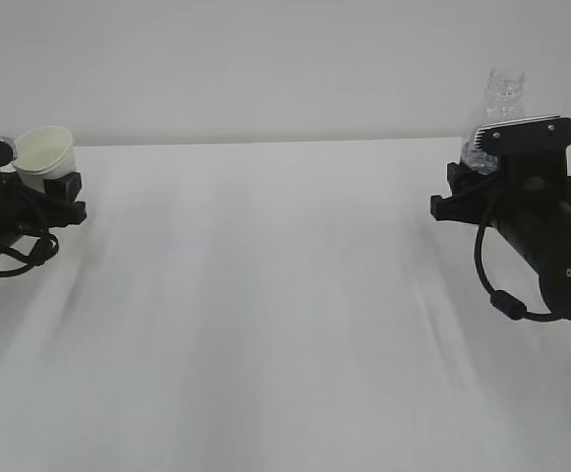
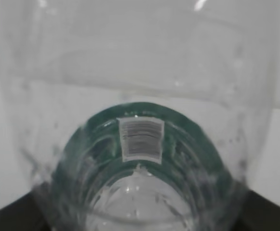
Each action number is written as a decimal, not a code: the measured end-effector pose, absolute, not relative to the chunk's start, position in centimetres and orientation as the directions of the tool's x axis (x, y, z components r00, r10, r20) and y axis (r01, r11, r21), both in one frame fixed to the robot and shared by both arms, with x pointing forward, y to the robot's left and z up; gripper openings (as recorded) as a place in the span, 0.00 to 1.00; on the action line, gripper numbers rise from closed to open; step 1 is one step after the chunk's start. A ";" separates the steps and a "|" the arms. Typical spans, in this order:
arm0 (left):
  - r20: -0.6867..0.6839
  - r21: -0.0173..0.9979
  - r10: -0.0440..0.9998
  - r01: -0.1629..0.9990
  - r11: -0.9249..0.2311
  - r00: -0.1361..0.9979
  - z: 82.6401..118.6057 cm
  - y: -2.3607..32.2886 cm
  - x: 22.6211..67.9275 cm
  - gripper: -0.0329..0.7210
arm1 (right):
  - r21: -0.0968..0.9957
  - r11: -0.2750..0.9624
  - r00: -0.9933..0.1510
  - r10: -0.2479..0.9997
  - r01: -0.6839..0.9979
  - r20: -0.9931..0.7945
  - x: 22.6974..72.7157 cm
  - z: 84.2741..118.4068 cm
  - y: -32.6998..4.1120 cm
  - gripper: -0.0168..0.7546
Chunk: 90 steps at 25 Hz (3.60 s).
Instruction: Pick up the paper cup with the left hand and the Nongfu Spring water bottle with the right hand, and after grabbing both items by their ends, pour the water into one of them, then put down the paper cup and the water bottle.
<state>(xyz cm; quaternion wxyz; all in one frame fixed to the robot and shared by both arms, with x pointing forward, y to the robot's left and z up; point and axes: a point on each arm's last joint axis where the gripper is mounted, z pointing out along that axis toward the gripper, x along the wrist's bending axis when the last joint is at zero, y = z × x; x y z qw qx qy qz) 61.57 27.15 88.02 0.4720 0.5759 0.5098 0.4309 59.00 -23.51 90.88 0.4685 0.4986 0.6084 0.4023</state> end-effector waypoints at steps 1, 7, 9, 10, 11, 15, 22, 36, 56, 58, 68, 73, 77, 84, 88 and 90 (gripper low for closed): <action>0.015 0.983 0.994 0.183 -0.035 0.109 87.9 27.2 61.6 0.64 | 0.957 0.179 -0.064 0.984 0.230 -0.169 59.0 90.9 -23.5 0.60; 0.013 0.981 0.994 0.192 -0.034 0.109 86.5 27.2 61.5 0.63 | 0.957 0.179 -0.064 0.984 0.230 -0.169 59.0 90.9 -23.5 0.60; 0.012 0.981 0.994 0.189 -0.033 0.110 86.0 27.1 61.5 0.63 | 0.957 0.179 -0.064 0.984 0.230 -0.169 59.0 90.9 -23.5 0.60; 0.012 0.981 0.994 0.192 -0.033 0.110 85.8 27.1 61.5 0.63 | 0.957 0.179 -0.064 0.984 0.230 -0.169 59.0 90.9 -23.5 0.60; 0.012 0.982 0.994 0.188 -0.033 0.110 85.7 27.1 61.5 0.63 | 0.957 0.179 -0.064 0.984 0.230 -0.169 59.0 90.9 -23.5 0.60; 0.012 0.982 0.994 0.188 -0.032 0.110 85.4 27.1 61.4 0.63 | 0.957 0.179 -0.064 0.984 0.230 -0.169 59.0 90.9 -23.5 0.60; 0.015 0.981 0.992 0.188 -0.039 0.125 85.0 27.0 61.4 0.63 | 0.956 0.179 -0.064 0.984 0.231 -0.169 59.0 90.9 -23.5 0.60; 0.015 0.976 0.991 0.215 -0.043 0.132 83.6 27.0 61.2 0.64 | 0.956 0.179 -0.064 0.984 0.231 -0.169 59.0 90.9 -23.5 0.61; 0.020 0.979 0.988 0.198 -0.051 0.155 83.8 26.8 61.2 0.81 | 0.956 0.179 -0.064 0.984 0.231 -0.169 59.0 90.9 -23.5 0.60; 0.020 0.978 0.987 0.203 -0.052 0.157 83.7 26.8 61.1 0.81 | 0.956 0.179 -0.064 0.984 0.231 -0.169 59.0 90.9 -23.5 0.60; 0.018 0.972 0.987 0.227 -0.055 0.159 84.2 26.9 59.5 0.81 | 0.956 0.179 -0.064 0.984 0.231 -0.169 59.0 90.9 -23.5 0.60; 0.017 0.969 0.987 0.242 -0.056 0.159 84.5 26.9 58.5 0.81 | 0.956 0.179 -0.064 0.984 0.231 -0.169 59.0 90.9 -23.5 0.60; 0.016 0.968 0.987 0.246 -0.056 0.159 85.0 27.0 57.6 0.81 | 0.956 0.179 -0.065 0.984 0.233 -0.169 59.0 90.8 -23.5 0.60; 0.014 0.963 0.987 0.265 -0.057 0.160 85.5 27.1 55.9 0.81 | 0.956 0.176 -0.063 0.984 0.234 -0.166 59.0 90.8 -23.5 0.60; 0.012 0.958 0.987 0.281 -0.058 0.160 85.3 27.2 55.3 0.81 | 0.959 0.155 -0.052 0.988 0.237 -0.147 59.0 90.8 -23.6 0.60; 0.012 0.956 0.987 0.288 -0.058 0.160 85.3 27.2 55.1 0.81 | 0.961 0.144 -0.048 0.990 0.238 -0.136 59.0 90.8 -23.6 0.60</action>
